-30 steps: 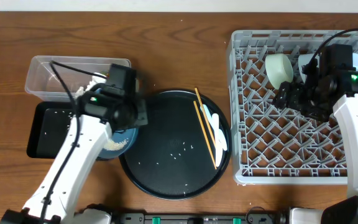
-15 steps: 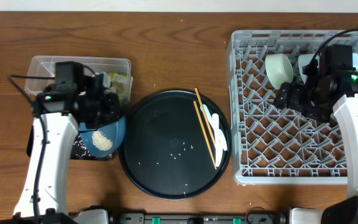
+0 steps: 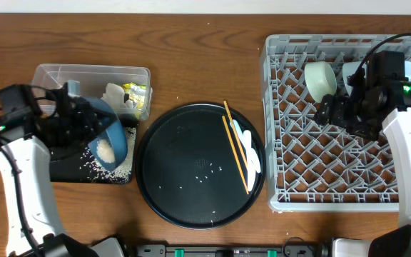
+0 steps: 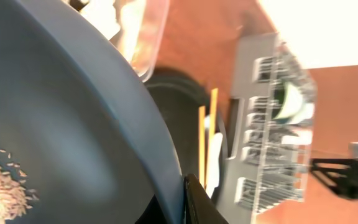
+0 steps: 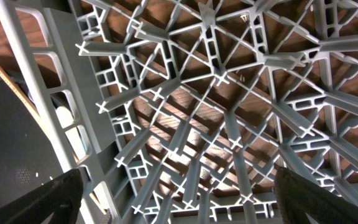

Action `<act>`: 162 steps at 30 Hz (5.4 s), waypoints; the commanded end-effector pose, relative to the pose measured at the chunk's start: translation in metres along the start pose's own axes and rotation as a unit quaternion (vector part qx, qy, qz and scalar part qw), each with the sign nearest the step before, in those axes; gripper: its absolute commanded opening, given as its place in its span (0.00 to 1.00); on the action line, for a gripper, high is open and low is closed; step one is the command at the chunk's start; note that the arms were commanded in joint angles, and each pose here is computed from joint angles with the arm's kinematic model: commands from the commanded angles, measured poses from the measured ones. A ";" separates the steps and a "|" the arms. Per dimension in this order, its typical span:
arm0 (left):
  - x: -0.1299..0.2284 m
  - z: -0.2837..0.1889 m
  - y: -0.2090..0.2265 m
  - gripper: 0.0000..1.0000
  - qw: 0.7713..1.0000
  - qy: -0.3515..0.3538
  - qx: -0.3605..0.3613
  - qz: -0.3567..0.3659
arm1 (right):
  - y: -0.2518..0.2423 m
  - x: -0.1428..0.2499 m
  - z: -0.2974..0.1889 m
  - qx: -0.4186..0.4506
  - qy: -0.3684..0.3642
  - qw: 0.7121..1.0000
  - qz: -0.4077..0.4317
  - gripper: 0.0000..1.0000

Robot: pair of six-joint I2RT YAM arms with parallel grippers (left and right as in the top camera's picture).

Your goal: Sort waste into correct bins and load items into the dishwasher rack

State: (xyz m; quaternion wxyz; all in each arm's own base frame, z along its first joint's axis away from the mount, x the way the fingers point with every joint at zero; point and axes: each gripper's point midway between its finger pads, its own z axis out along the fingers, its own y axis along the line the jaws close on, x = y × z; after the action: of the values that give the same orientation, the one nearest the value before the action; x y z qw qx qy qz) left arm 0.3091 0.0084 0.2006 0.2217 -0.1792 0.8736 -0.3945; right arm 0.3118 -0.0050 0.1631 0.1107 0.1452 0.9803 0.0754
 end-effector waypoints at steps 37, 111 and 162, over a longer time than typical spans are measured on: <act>-0.029 -0.050 -0.033 0.06 0.964 -0.071 0.255 -0.014 | -0.003 -0.001 -0.007 0.004 -0.011 1.000 -0.004 0.94; 0.068 0.007 -0.068 0.06 0.987 0.059 0.009 0.150 | -0.003 -0.003 -0.007 0.003 -0.014 1.000 -0.005 0.96; 0.075 0.028 -0.031 0.57 0.960 0.033 -0.239 0.143 | 0.110 -0.019 -0.055 -0.223 -0.105 0.937 -0.249 0.97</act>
State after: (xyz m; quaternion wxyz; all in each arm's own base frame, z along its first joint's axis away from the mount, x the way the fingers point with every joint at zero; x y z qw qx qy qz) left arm 0.2633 -0.1071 0.1882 0.1690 -0.0432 0.9622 -0.2092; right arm 0.3475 0.0436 0.2002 0.2091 -0.0300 0.9611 0.1779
